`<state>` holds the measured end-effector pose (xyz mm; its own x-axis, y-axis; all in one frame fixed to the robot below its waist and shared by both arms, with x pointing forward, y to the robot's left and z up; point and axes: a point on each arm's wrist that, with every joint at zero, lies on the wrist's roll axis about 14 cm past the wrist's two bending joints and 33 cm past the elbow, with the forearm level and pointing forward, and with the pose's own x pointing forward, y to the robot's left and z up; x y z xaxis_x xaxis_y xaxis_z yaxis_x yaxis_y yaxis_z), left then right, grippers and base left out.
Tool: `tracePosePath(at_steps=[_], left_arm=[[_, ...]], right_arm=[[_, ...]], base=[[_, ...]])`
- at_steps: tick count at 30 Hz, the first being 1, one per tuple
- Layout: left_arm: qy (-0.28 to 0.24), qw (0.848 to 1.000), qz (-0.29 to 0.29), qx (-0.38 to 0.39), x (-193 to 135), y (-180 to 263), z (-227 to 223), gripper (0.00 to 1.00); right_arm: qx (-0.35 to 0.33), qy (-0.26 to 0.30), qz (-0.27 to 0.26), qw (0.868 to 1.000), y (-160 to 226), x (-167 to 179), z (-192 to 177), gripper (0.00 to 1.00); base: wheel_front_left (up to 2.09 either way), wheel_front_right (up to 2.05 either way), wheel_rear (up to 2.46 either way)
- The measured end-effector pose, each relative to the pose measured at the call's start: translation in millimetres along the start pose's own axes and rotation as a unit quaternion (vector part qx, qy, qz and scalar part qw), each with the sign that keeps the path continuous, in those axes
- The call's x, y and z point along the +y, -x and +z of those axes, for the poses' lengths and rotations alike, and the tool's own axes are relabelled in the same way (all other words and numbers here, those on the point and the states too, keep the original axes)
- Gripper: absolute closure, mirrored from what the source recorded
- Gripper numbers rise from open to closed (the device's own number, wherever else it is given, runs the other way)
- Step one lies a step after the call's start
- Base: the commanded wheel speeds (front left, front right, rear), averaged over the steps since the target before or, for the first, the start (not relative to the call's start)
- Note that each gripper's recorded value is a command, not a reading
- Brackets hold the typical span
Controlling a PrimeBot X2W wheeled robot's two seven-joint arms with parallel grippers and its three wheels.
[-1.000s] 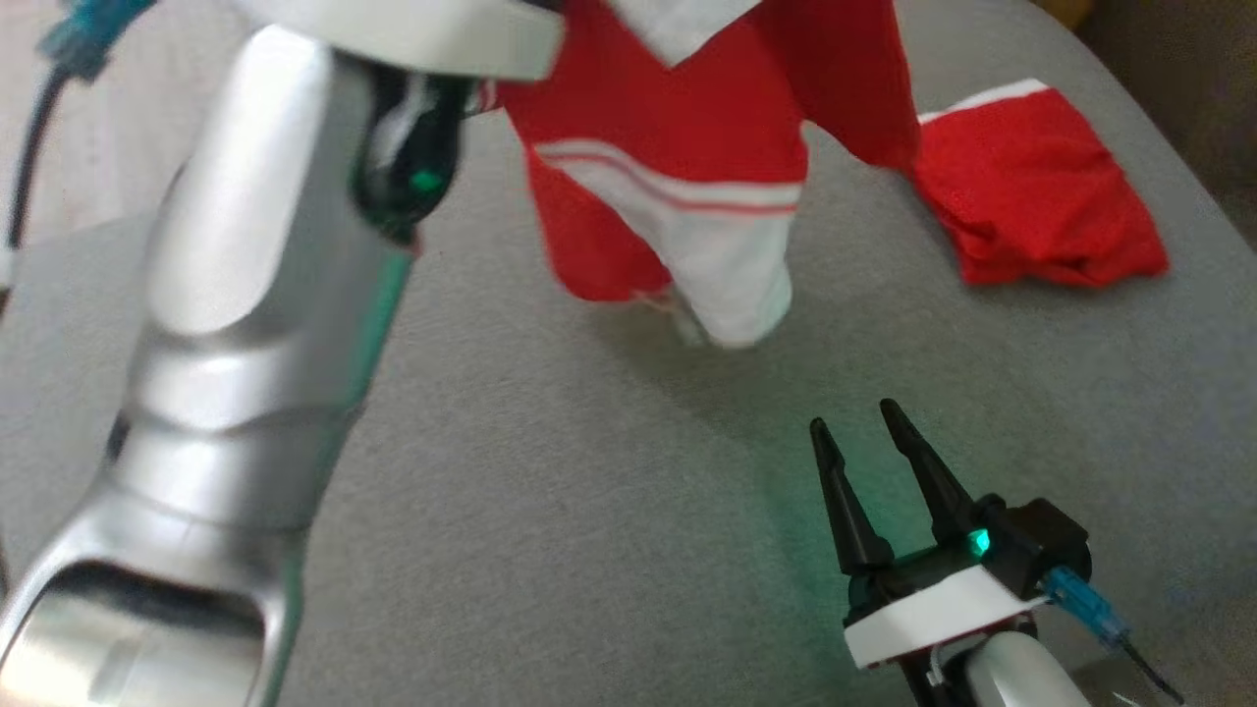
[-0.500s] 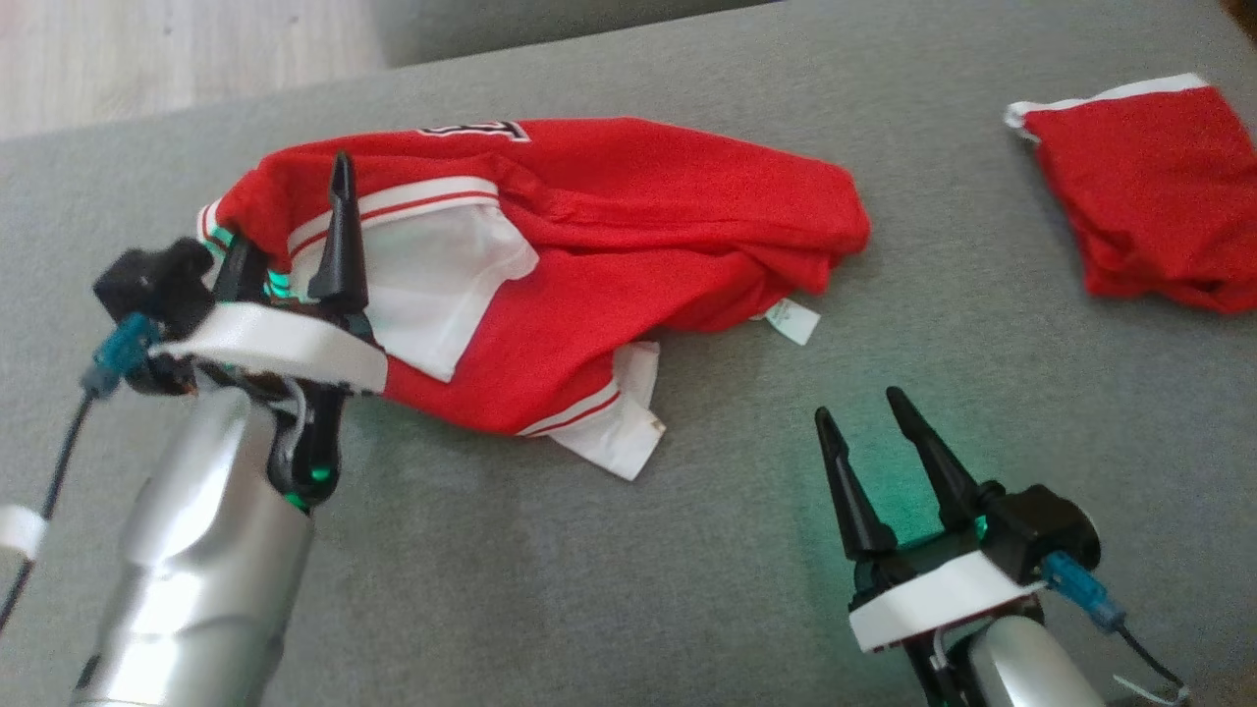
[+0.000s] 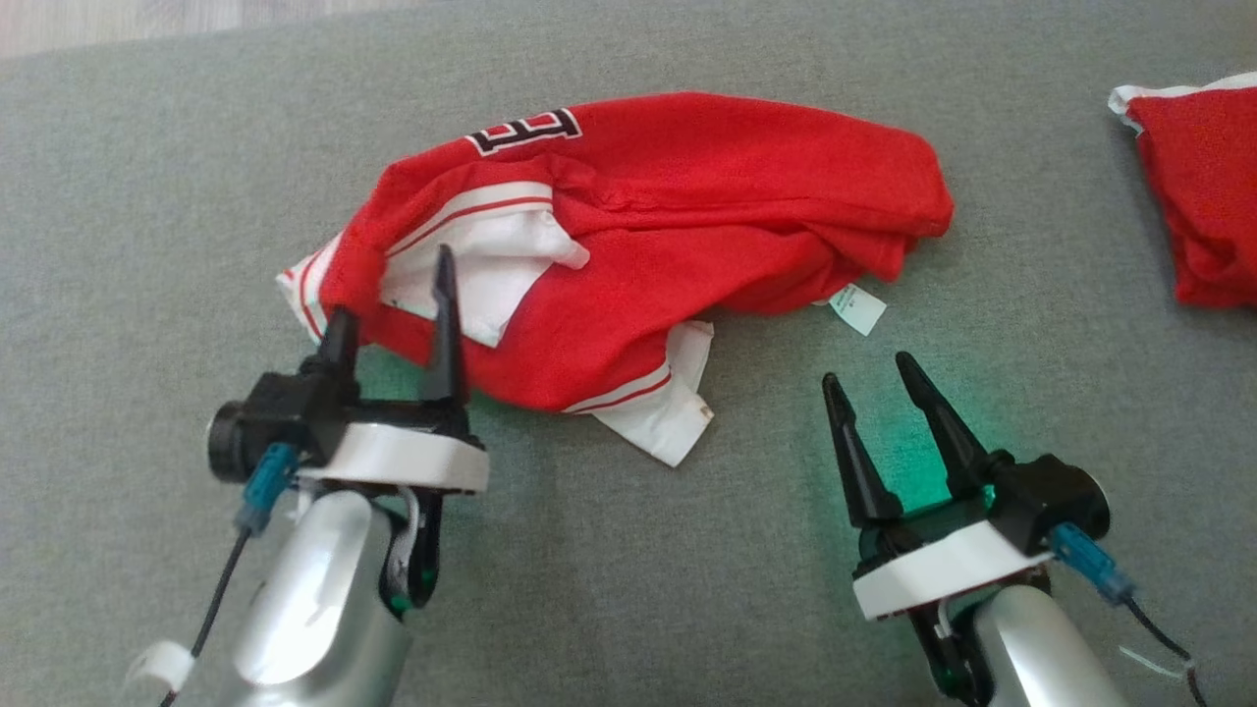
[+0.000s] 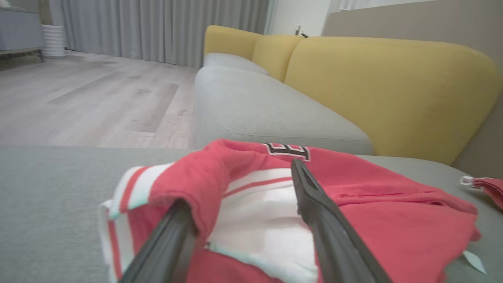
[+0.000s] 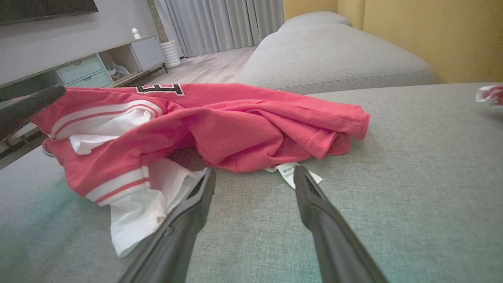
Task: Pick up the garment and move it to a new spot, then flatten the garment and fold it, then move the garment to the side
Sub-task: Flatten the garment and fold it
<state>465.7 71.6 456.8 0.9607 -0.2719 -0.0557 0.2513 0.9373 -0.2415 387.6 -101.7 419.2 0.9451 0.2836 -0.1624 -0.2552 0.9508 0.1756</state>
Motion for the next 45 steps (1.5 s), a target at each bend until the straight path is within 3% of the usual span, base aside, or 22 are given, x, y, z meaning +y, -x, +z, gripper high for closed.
tracePosePath(at_steps=[11,17,19,23,28,41,42,43,44,45], left_arm=[[-0.010,0.998,0.053,-0.020,16,12,4,0.00],[-0.053,0.994,0.087,-0.049,31,26,22,0.00],[-0.073,0.993,0.079,-0.052,28,31,25,0.00],[-0.138,0.989,-0.010,-0.057,-10,34,25,0.00],[-0.195,0.979,-0.054,0.000,-17,40,-15,0.00],[-0.251,0.961,-0.035,0.108,13,13,-61,0.00],[-0.250,0.961,-0.034,0.114,14,13,-63,0.20],[-0.248,0.961,-0.033,0.115,14,13,-64,0.58],[-0.248,0.961,-0.033,0.114,14,13,-64,0.88],[-0.248,0.962,-0.034,0.109,13,13,-62,1.00]], right_arm=[[0.003,0.000,-0.018,1.000,0,-12,-2,0.00],[-0.001,-0.001,-0.020,1.000,2,-13,1,0.00],[-0.003,-0.003,-0.019,1.000,2,-12,2,0.00],[-0.005,-0.003,-0.014,1.000,0,-9,3,0.00],[-0.001,-0.003,-0.013,1.000,-1,-9,1,0.00],[0.010,-0.004,-0.024,1.000,1,-16,-7,0.00],[0.010,-0.004,-0.024,1.000,0,-17,-6,0.00],[0.009,-0.004,-0.024,1.000,0,-17,-6,0.00],[0.008,-0.004,-0.024,1.000,0,-17,-5,0.00],[0.007,-0.003,-0.024,1.000,-1,-17,-5,0.00]], base=[[0.00,0.00,0.00],[0.00,0.00,0.00],[0.00,0.00,0.00],[0.00,0.00,0.00],[0.00,0.00,0.00],[0.00,0.00,0.00],[0.00,0.00,0.00],[0.00,0.00,0.00],[0.00,0.00,0.00],[0.00,0.00,0.00]])
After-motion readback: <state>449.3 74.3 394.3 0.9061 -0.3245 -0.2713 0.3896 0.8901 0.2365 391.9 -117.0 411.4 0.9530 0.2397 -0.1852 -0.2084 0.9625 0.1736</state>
